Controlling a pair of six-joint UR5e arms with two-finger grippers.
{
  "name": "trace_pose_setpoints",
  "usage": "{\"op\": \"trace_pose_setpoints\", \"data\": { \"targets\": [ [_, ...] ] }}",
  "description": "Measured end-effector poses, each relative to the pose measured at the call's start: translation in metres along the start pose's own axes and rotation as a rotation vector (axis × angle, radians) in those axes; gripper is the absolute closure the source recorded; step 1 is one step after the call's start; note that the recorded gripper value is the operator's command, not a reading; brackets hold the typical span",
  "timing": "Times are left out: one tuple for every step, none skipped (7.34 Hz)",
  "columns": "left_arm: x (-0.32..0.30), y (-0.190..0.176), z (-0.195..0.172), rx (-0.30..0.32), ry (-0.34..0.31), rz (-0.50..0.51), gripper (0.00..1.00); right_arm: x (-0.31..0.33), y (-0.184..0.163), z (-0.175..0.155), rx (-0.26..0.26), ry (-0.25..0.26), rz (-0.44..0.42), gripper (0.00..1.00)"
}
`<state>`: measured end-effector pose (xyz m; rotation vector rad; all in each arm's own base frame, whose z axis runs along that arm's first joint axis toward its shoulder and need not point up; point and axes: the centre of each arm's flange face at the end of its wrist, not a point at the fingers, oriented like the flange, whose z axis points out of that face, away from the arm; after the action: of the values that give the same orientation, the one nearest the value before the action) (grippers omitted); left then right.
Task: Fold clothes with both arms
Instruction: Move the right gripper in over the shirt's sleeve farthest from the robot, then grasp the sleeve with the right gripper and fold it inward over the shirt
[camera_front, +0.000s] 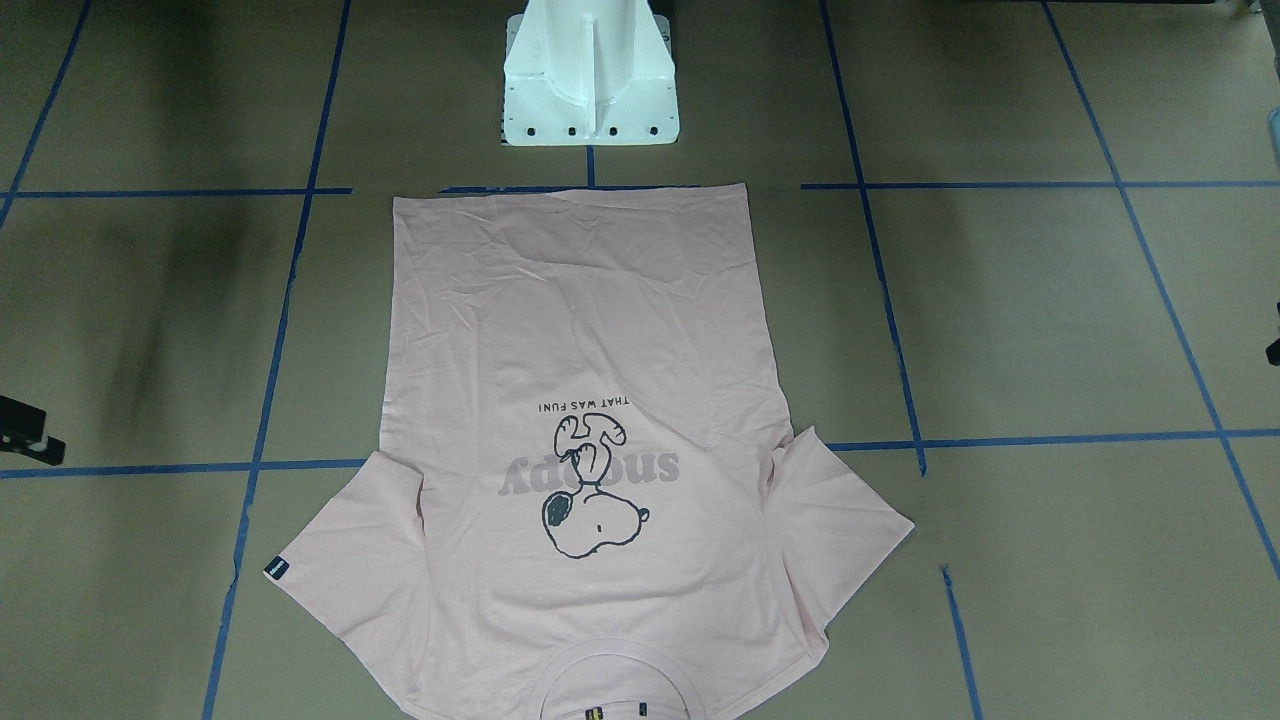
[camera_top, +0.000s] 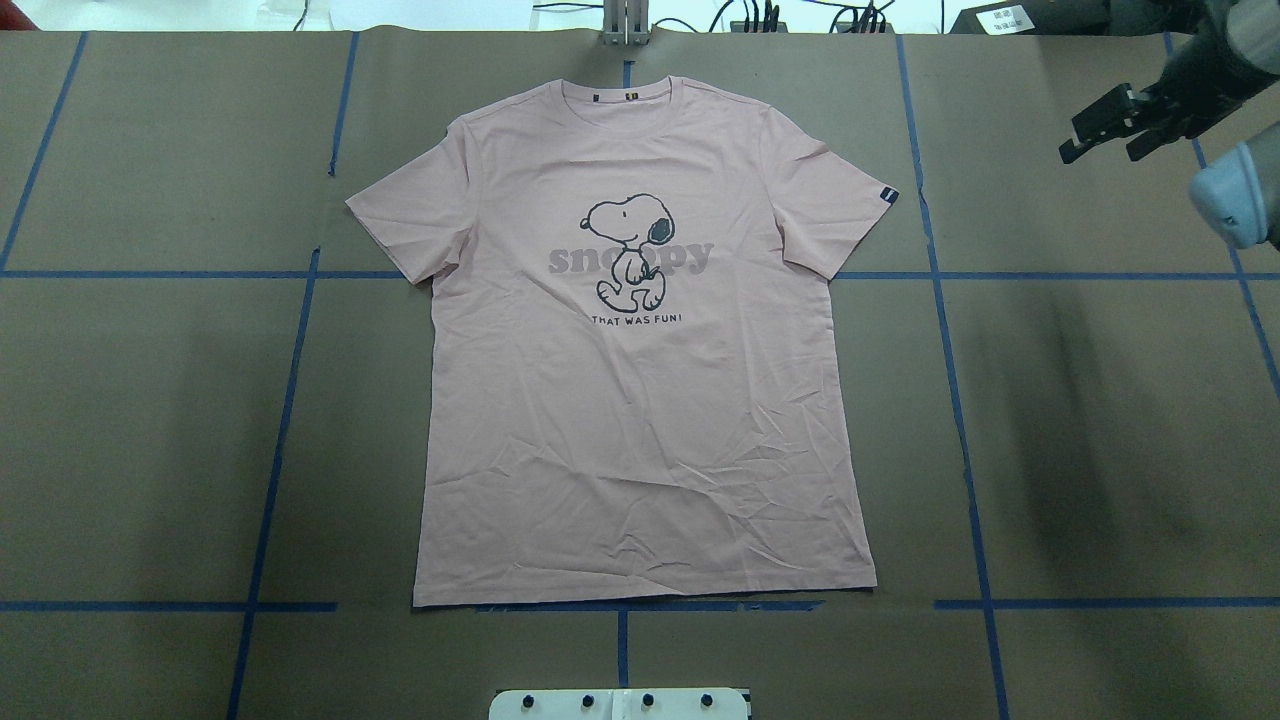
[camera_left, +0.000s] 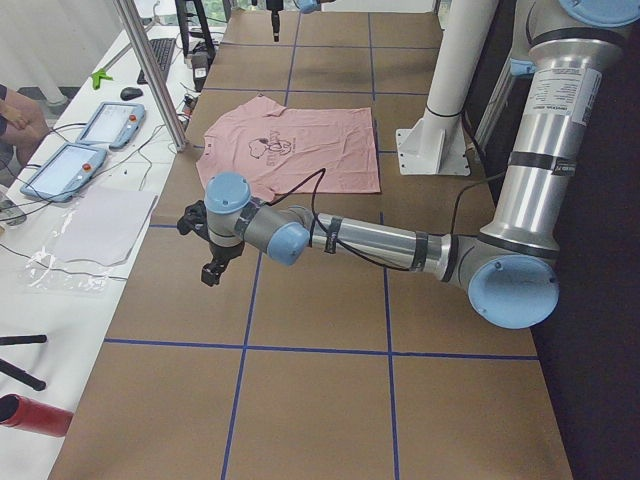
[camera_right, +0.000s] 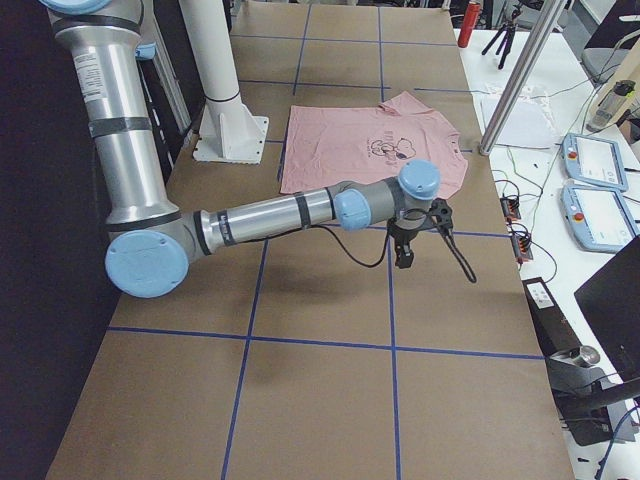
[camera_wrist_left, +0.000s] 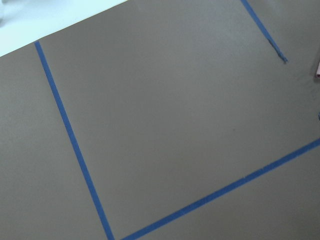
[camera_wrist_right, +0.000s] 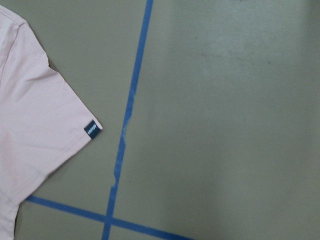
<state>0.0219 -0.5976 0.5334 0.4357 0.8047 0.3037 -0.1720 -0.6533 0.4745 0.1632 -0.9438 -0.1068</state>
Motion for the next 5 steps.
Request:
{"op": "trace_pose_setpoints", "data": {
  "targets": [
    [0.001,-0.004,0.005,0.008,0.004,0.005,0.00,-0.033,-0.008,0.035,0.048,0.029,0.013,0.00],
    [0.002,-0.005,0.007,0.015,0.005,0.011,0.00,-0.075,-0.016,0.069,0.088,0.057,0.035,0.00],
    [0.003,-0.006,0.007,0.020,0.006,0.015,0.00,-0.111,-0.023,0.100,0.106,0.070,0.060,0.01],
    [0.003,-0.006,0.007,0.024,0.006,0.018,0.00,-0.126,-0.023,0.126,0.108,0.074,0.069,0.01],
    [0.003,-0.007,0.008,0.024,0.007,0.019,0.00,-0.130,-0.022,0.144,0.106,0.081,0.072,0.02]
  ]
}}
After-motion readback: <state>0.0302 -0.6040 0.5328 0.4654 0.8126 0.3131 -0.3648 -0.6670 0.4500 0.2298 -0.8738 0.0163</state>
